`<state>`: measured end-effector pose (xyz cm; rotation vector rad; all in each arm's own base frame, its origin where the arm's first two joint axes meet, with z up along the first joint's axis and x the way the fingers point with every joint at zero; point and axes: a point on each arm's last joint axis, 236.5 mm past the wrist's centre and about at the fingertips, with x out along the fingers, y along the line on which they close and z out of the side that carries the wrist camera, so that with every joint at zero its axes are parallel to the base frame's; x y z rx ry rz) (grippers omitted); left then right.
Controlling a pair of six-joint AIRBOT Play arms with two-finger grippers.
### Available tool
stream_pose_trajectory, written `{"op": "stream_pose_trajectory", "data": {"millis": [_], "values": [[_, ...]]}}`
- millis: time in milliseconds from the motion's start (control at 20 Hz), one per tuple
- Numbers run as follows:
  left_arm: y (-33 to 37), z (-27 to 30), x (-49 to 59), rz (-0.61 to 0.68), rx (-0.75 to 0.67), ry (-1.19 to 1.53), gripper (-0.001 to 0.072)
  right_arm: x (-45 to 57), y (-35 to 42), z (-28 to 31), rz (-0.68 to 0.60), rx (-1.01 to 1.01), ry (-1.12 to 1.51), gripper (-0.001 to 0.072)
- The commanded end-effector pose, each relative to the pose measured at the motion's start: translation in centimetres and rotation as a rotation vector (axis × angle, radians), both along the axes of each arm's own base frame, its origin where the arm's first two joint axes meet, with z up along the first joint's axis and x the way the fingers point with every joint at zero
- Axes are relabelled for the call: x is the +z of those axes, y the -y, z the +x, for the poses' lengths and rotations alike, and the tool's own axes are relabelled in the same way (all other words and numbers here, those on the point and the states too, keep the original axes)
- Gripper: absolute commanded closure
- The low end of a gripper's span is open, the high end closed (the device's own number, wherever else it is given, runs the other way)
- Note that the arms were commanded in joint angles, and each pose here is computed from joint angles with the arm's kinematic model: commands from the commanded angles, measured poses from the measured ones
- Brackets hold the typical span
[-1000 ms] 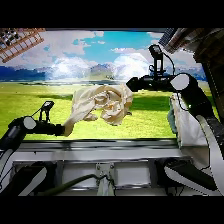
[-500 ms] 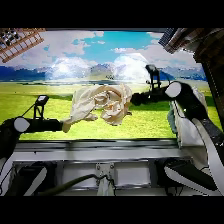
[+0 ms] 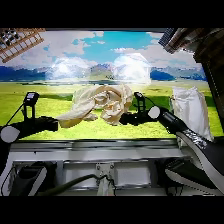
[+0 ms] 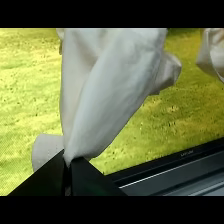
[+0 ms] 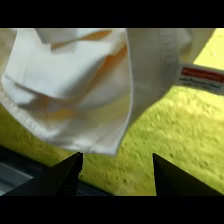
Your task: Fold the clothes and pants, and hang the long-sleeved shirts on hangers.
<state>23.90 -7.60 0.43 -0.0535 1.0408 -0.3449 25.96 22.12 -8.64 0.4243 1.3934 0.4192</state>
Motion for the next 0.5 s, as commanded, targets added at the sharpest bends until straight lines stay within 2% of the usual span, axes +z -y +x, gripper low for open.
{"op": "stream_pose_trajectory", "data": {"millis": [0, 150, 200, 300, 350, 450], "values": [[0.0, -0.1, 0.2, -0.002, 0.002, 0.005, 0.0704, -1.6, -1.7, 1.4, 0.037, -0.115, 0.019, 0.0190], [0.0, -0.1, 0.2, -0.002, 0.002, 0.005, 0.0704, -3.5, -2.1, 1.6, 0.037, -0.161, -0.020, 0.0197], [0.0, -0.1, 0.2, -0.002, 0.002, 0.006, 0.0704, -3.5, -2.1, 2.0, 0.038, -0.174, -0.002, 0.0280], [0.0, 0.2, 0.4, -0.002, 0.006, 0.018, 0.0704, -2.4, -2.7, 3.6, 0.060, -0.194, 0.039, 0.0579], [-0.1, 0.6, 0.8, -0.001, 0.010, 0.039, 0.0704, -1.3, -3.2, 4.5, 0.080, -0.193, 0.061, 0.0685], [-0.8, 2.3, 3.0, 0.029, 0.021, 0.119, 0.0705, 3.5, -4.8, 7.1, 0.150, -0.177, 0.161, 0.0689]]}}
